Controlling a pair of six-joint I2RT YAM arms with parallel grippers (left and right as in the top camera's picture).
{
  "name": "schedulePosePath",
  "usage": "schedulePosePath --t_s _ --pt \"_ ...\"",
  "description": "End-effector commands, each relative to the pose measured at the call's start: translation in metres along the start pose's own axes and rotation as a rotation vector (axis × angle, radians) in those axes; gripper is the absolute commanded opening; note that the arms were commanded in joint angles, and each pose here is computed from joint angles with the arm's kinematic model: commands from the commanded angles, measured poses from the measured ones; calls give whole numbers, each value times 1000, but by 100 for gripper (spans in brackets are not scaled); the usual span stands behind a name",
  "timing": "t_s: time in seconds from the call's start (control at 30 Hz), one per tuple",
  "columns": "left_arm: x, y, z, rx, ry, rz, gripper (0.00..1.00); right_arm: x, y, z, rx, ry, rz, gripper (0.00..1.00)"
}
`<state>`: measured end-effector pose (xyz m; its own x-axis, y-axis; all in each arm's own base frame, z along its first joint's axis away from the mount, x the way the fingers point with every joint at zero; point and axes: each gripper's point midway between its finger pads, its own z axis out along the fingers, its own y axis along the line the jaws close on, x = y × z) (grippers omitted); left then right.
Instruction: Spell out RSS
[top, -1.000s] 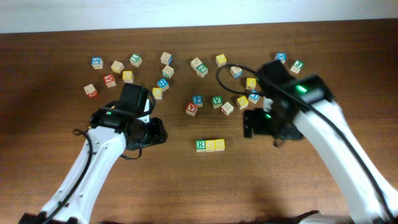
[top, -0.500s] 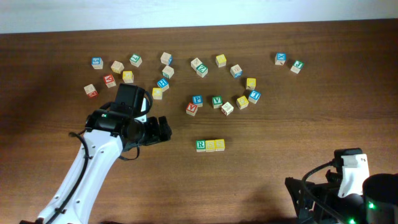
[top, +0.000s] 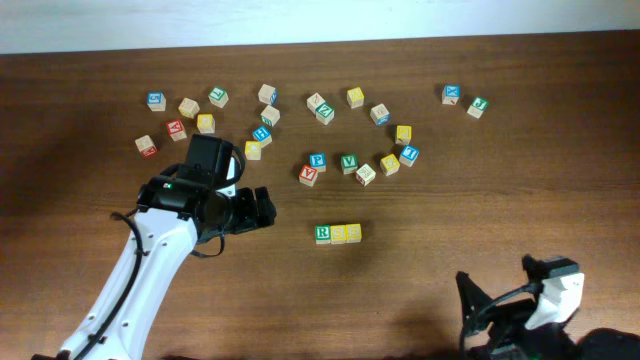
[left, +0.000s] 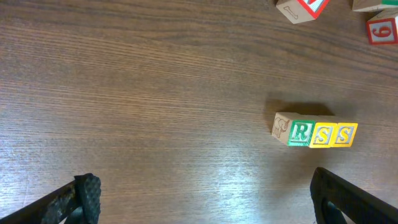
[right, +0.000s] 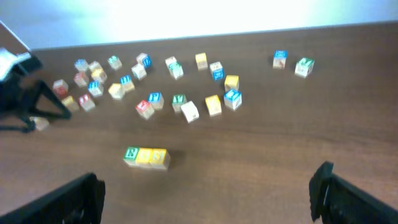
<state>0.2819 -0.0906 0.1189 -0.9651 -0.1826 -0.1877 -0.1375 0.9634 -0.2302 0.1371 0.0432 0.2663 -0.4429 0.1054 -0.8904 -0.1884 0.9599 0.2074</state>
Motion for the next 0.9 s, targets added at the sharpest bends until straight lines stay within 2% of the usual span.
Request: schedulePosePath --t_s 0.0,0.2,0.4,0.63,0.73,0.87 --pt "-3 1 -5 -1 -19 -14 99 12 -3 23 -25 -77 -57 98" --pt "-3 1 -5 -1 -19 -14 99 26 -15 81 -58 -219 -82 98" --pt "-3 1 -5 -1 -19 -14 99 12 -13 95 -54 -357 -339 98" --pt "-3 1 -5 -1 -19 -14 99 21 -22 116 -42 -436 -347 98" --pt "-3 1 -5 -1 -18 -14 99 26 -37 123 14 -435 -240 98" --pt "-3 1 -5 -1 -19 -14 99 27 -45 125 52 -456 -226 98"
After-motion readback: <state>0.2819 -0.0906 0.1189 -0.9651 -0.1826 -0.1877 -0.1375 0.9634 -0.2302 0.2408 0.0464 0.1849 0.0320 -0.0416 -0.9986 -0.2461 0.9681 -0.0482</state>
